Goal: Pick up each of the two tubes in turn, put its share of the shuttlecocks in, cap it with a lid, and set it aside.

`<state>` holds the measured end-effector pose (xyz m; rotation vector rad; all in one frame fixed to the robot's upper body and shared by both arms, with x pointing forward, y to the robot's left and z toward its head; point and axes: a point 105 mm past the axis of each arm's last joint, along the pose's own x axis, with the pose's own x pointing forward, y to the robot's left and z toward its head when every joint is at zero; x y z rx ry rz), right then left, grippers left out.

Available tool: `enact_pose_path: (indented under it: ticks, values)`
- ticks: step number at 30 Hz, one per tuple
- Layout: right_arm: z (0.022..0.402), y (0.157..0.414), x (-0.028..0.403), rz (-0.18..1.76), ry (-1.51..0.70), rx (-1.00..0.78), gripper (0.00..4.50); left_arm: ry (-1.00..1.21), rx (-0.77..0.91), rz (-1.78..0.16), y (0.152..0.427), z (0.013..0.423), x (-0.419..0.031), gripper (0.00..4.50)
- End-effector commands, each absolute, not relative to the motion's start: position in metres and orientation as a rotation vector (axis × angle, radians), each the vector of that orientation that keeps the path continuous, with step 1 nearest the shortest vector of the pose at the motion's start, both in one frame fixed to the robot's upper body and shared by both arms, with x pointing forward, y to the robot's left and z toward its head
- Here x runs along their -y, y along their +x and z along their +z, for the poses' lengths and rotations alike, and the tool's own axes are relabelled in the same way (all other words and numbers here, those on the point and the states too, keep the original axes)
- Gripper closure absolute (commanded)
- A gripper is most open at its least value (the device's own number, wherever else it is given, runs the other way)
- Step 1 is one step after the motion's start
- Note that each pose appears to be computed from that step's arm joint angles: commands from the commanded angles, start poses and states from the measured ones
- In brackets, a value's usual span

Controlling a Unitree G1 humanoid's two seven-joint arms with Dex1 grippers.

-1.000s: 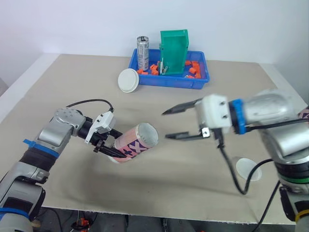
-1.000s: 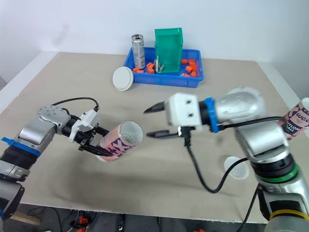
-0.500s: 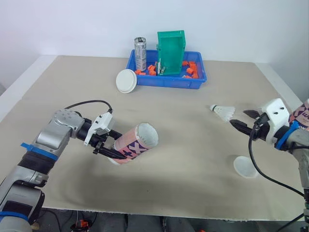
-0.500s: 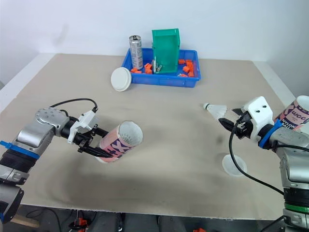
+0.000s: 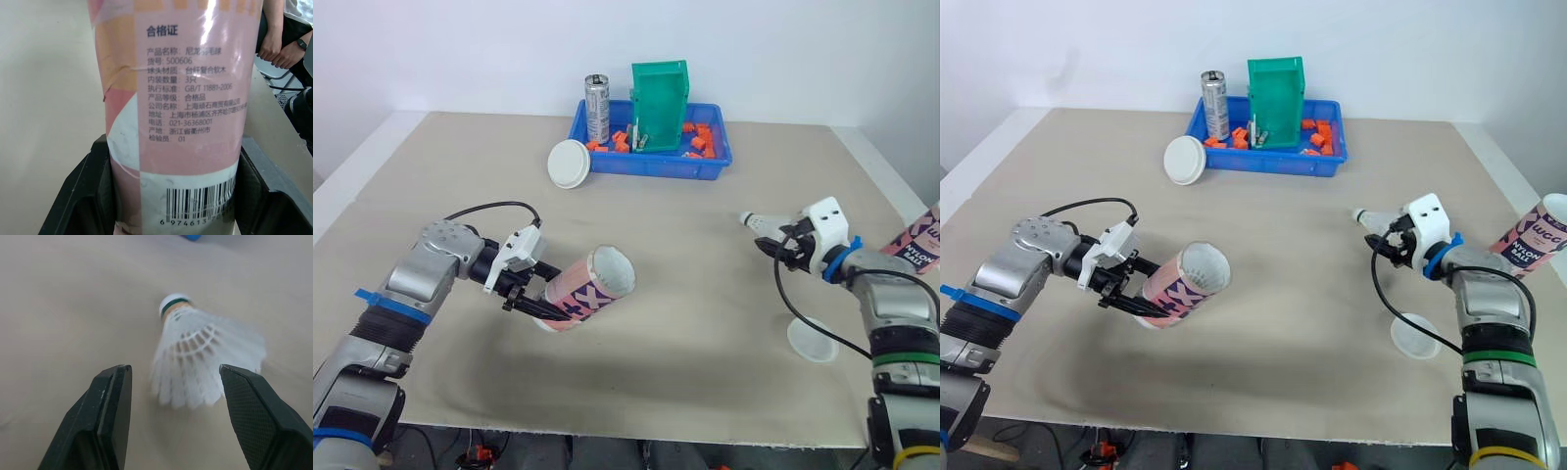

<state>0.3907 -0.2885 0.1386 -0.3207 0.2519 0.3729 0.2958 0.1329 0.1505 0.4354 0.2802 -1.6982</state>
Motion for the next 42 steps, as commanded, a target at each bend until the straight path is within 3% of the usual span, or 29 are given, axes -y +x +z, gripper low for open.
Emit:
enact_pose_path:
  ticks: [1,2,3,6,8,11,14,17,21,33,40,42]
  values:
    - [0.147,0.403,0.287,0.36,-0.331,-0.22,1.39,0.468,-0.223,-1.682,0.298,0.166,-0.134,1.75]
    - [0.145,0.406,0.287,0.353,-0.329,-0.226,1.95,0.468,-0.222,-1.681,0.298,0.166,-0.134,1.75]
    - [0.143,0.408,0.287,0.348,-0.329,-0.231,2.22,0.468,-0.222,-1.68,0.299,0.166,-0.134,1.75]
    - [0.144,0.408,0.29,0.353,-0.323,-0.216,3.89,0.467,-0.221,-1.679,0.299,0.167,-0.134,1.75]
    - [0.151,0.403,0.293,0.363,-0.341,-0.186,4.41,0.468,-0.222,-1.677,0.298,0.167,-0.135,1.75]
    - [0.174,0.395,0.289,0.392,-0.419,-0.112,4.41,0.467,-0.222,-1.676,0.298,0.167,-0.134,1.75]
    - [0.217,0.37,0.251,0.553,-0.541,0.028,4.41,0.465,-0.222,-1.677,0.297,0.167,-0.134,1.75]
    - [0.24,0.323,0.191,0.828,-0.732,0.13,4.41,0.464,-0.221,-1.677,0.297,0.167,-0.133,1.75]
    - [0.234,0.27,0.129,1.172,-1.061,0.146,4.41,0.461,-0.217,-1.681,0.298,0.168,-0.131,1.75]
    - [0.258,0.266,0.079,1.337,-1.289,0.356,4.41,0.454,-0.207,-1.683,0.299,0.167,-0.128,1.75]
    - [0.252,0.262,0.07,1.414,-1.336,0.37,4.41,0.452,-0.21,-1.678,0.299,0.166,-0.129,1.75]
    - [0.25,0.258,0.066,1.469,-1.297,0.351,3.82,0.454,-0.211,-1.677,0.3,0.166,-0.129,1.75]
